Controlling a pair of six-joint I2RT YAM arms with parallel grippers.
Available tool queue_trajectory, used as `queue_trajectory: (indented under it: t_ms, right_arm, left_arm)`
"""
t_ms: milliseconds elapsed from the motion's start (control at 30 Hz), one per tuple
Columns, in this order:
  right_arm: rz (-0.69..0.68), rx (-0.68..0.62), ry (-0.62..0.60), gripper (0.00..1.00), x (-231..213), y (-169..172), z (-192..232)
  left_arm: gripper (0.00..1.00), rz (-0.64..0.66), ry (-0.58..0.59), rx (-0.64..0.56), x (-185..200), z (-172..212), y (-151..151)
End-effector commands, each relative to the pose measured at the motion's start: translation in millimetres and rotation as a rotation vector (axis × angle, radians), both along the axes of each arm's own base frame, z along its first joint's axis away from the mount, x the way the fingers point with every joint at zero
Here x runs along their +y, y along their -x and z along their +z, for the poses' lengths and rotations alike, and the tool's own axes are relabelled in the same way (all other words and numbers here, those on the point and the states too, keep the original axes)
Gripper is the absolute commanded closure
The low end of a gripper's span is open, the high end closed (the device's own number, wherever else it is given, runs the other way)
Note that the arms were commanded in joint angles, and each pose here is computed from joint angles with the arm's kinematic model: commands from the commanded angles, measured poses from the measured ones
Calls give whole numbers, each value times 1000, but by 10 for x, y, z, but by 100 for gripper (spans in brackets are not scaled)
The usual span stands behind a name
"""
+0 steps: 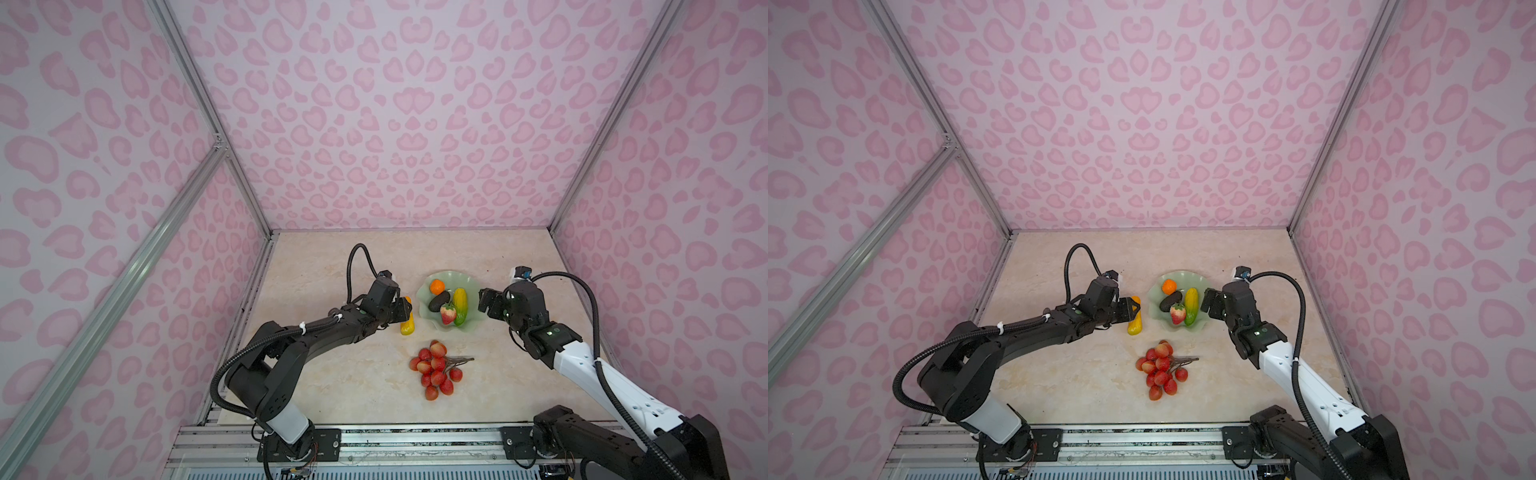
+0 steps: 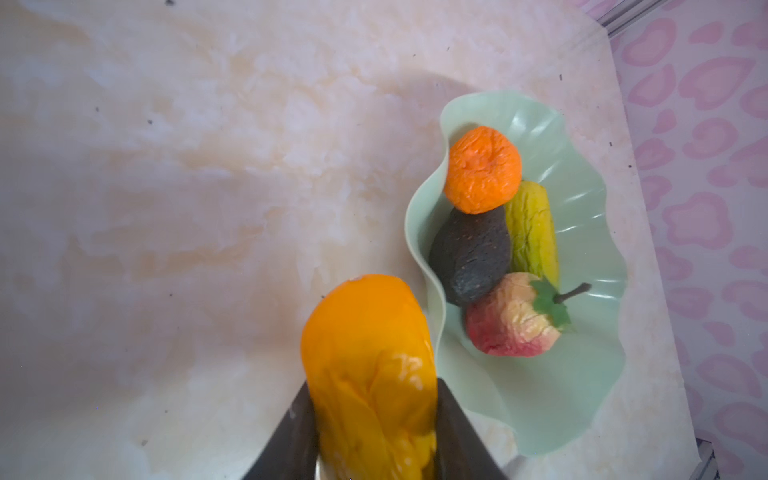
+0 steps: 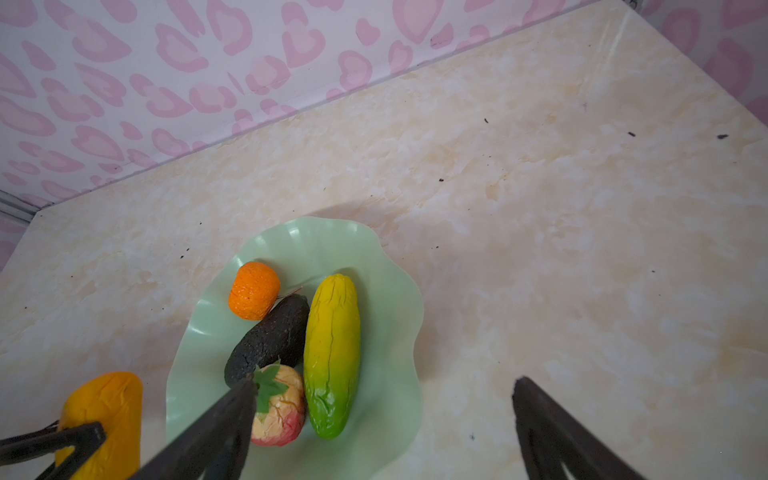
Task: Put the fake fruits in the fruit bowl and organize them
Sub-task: 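Lower the mango into the bowl beside the yellow-green fruit, open left gripper, then grasp the red lychee bunch by its stems with the right gripper while the left withdraws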
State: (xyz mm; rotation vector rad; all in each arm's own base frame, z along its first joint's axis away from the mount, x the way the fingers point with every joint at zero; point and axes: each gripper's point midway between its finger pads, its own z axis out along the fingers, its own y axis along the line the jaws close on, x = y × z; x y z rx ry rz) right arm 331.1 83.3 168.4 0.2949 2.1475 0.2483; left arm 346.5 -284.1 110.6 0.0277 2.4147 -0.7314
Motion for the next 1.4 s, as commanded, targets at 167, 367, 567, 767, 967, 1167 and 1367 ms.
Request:
queue_trajectory:
  t_ms: [167, 367, 567, 767, 967, 1167, 1367]
  right_arm:
    - [-22, -46, -15, 4, -54, 7, 156]
    - [-59, -92, -10, 4, -208, 164, 277]
    - [-94, -137, -18, 5, -368, 296, 389]
    - [-106, -142, -24, 5, -440, 352, 408]
    - [-109, -137, -32, 5, -458, 369, 371]
    - [-104, -121, -40, 6, -444, 368, 335]
    - [-53, -45, -70, 8, -325, 389, 161]
  left_arm:
    - [67, -222, 5, -125, -676, 533, -190]
    - [67, -318, 33, -144, -1232, 558, -310]
    - [67, -376, 81, -134, -1719, 465, -376]
    - [66, -412, 74, -82, -2020, 149, -374]
    - [56, -403, 73, -28, -2058, -79, -369]
    - [32, -394, 80, -95, -1996, 217, -377]
    - [28, -378, 91, -222, -1914, 768, -426]
